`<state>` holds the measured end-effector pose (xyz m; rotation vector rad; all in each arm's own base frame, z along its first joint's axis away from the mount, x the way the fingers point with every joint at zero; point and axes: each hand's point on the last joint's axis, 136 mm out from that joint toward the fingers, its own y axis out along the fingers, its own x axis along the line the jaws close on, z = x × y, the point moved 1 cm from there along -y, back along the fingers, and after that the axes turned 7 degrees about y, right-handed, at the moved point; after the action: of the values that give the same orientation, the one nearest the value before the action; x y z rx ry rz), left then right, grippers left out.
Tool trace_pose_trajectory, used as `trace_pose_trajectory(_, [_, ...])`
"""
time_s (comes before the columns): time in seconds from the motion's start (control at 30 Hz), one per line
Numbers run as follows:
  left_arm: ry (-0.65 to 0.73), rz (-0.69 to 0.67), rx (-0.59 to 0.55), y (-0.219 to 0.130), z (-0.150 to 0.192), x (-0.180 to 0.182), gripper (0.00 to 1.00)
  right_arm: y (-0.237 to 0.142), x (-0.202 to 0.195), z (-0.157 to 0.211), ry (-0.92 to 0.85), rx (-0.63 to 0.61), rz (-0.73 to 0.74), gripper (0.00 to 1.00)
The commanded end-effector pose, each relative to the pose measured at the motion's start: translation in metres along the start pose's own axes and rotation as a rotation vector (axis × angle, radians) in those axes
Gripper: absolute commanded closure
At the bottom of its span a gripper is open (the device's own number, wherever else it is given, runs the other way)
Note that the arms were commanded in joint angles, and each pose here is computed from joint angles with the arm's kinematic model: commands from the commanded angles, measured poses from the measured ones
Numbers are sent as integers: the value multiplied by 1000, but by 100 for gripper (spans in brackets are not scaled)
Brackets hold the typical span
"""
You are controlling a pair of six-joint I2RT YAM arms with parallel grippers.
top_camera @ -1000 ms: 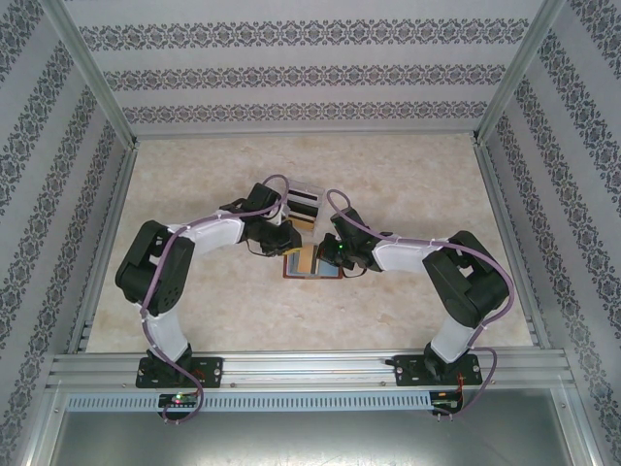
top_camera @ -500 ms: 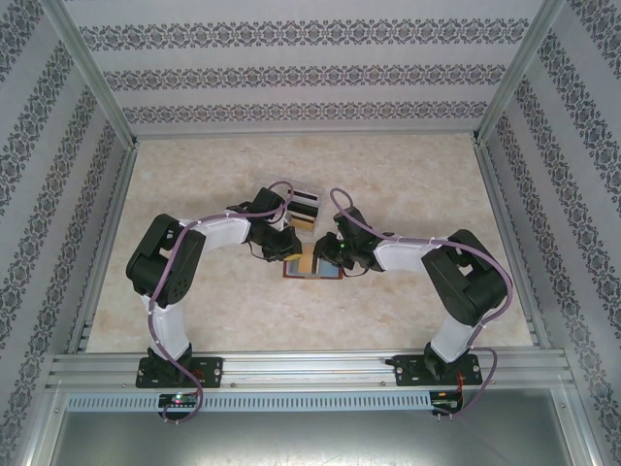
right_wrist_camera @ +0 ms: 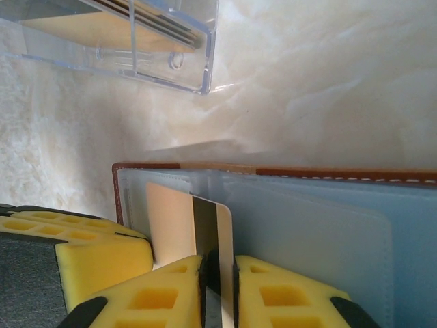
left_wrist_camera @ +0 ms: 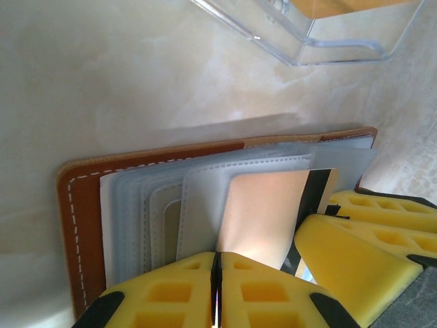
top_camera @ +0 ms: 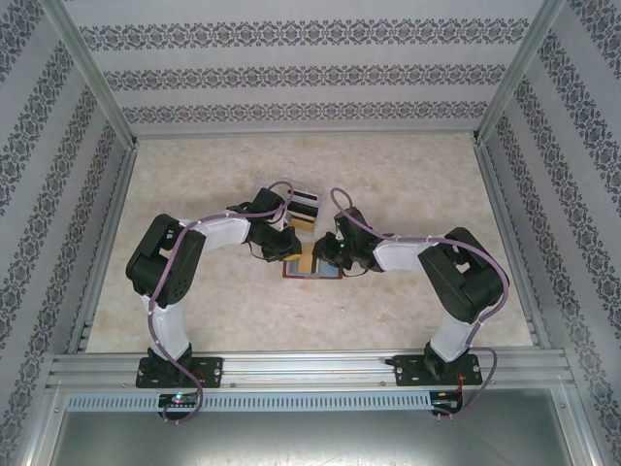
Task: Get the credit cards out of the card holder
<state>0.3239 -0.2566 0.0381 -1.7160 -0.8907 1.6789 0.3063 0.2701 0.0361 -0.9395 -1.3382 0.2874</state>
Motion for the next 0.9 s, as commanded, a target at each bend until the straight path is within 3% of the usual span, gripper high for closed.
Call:
trace_pose_trajectory(0.0, [-41,-131,58,12,21,35,88,3,-3,0,4,12,-13,85])
trace_pose_trajectory(0.17, [-34,-116,71,10,22,30,83,-7,-11,-7,-19,-29,8,96])
trace_pose_trajectory(0.47, [19,-3,59,-5,8,-7,72,-42,-5,-24,-126,-84,-21,100])
trace_pose_trajectory(0.73, [91,102,-140,-69,-27,-51,49,-89,53,-31,-310,-144,-215,100])
trace_pose_trajectory(0.87, [103,230,-233,-96,-42,-69,40,-112,81,-35,-363,-181,-299,100])
